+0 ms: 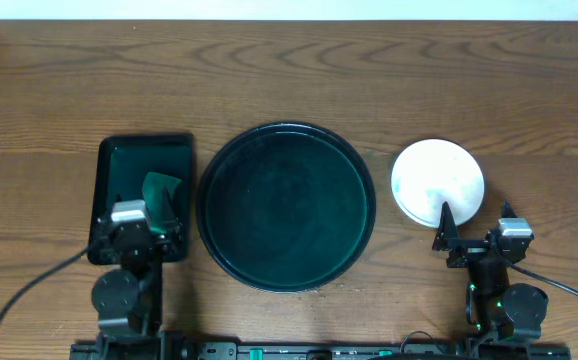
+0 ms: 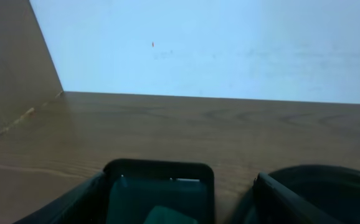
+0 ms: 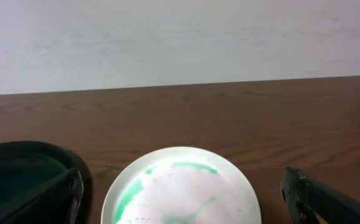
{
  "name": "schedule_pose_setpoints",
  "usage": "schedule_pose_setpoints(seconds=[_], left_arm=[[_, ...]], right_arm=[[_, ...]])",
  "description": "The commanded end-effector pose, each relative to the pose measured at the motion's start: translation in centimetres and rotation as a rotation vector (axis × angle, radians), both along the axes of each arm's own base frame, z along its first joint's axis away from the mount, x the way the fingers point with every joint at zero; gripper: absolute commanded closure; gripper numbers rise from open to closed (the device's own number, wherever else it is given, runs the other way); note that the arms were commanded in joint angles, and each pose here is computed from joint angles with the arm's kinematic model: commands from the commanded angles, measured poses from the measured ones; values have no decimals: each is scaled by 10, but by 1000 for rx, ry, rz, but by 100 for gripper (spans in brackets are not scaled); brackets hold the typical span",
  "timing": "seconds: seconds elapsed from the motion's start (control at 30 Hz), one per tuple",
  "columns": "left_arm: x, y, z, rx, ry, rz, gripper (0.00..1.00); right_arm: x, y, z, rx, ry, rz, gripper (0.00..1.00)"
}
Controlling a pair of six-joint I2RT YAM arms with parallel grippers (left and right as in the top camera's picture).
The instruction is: Clean dirty plates on tray and stack at the side
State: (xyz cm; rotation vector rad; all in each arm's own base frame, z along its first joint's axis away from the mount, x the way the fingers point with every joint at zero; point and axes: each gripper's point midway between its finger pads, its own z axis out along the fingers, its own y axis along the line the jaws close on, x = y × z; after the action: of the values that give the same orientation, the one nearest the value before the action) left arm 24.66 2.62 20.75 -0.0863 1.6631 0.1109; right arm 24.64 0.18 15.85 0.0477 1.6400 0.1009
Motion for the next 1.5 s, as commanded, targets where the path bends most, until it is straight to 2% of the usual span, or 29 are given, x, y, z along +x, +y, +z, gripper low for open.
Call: schedule_pose_setpoints(seconds=[0.0, 0.27, 0.53, 1.47], left_arm=[[-2, 0, -9, 21, -34, 0, 26], [-1, 0, -40, 34, -61, 0, 26], [-5, 0, -72, 28, 71, -3, 26], [-4, -1, -72, 28, 71, -6, 26]], right_arm=[[0, 1, 0, 12, -1, 6, 1], [0, 1, 0, 11, 0, 6, 1], [0, 2, 0, 12, 0, 7, 1], [0, 1, -2, 12, 6, 6, 1]])
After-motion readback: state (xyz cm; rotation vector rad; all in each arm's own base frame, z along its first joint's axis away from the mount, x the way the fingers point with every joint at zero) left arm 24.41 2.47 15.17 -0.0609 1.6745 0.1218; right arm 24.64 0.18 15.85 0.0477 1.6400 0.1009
